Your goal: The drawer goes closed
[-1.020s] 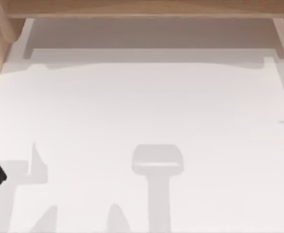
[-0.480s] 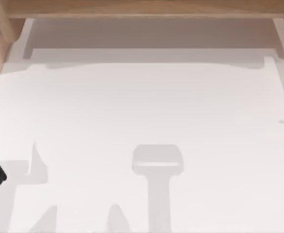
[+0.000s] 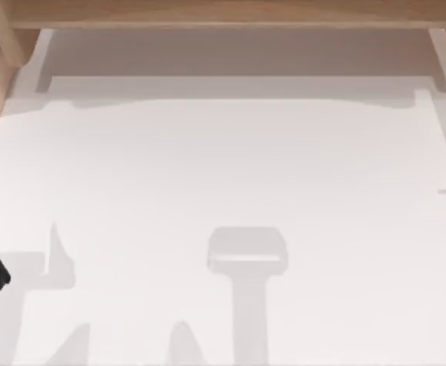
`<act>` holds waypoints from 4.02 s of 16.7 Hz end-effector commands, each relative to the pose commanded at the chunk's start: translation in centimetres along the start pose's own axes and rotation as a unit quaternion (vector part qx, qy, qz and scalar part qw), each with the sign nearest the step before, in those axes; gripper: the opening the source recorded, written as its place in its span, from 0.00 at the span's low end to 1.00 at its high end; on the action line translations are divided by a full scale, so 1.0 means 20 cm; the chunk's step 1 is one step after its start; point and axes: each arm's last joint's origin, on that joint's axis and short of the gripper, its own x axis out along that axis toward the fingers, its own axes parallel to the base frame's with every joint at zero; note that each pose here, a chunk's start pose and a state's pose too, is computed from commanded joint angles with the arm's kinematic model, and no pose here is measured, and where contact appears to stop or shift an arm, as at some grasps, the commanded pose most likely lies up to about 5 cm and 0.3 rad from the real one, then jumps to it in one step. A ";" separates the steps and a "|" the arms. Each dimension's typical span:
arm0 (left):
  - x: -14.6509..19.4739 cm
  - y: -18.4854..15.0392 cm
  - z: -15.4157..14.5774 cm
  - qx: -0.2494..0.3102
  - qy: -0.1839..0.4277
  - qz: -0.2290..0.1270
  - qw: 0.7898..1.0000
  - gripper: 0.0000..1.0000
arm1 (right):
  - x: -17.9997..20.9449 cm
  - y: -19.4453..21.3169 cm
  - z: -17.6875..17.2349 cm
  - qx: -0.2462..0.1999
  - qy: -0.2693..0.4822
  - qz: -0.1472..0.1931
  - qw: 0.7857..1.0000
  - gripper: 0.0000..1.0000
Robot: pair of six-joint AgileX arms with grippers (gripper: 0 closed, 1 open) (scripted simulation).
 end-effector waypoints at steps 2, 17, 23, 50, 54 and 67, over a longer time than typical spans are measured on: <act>0.00 0.00 0.00 0.000 0.000 0.000 1.000 1.00 | 0.00 0.00 0.00 0.000 0.000 0.000 1.000 0.02; 0.00 0.00 0.00 0.000 0.000 0.000 1.000 1.00 | 0.21 -0.01 -0.02 -0.003 0.001 -0.006 1.000 0.00; 0.00 0.00 0.00 0.000 0.000 0.000 1.000 1.00 | 0.30 0.01 -0.01 0.005 0.004 0.004 1.000 0.00; 0.00 0.00 0.00 0.000 0.000 0.000 1.000 1.00 | 0.93 0.00 -0.02 0.006 0.007 0.004 1.000 0.00; 0.00 0.00 0.00 0.000 0.000 0.000 1.000 1.00 | 0.93 0.00 -0.02 0.006 0.007 0.004 1.000 0.15; 0.00 0.00 0.00 0.000 0.000 0.000 1.000 1.00 | 0.93 0.00 -0.02 0.006 0.007 0.004 1.000 1.00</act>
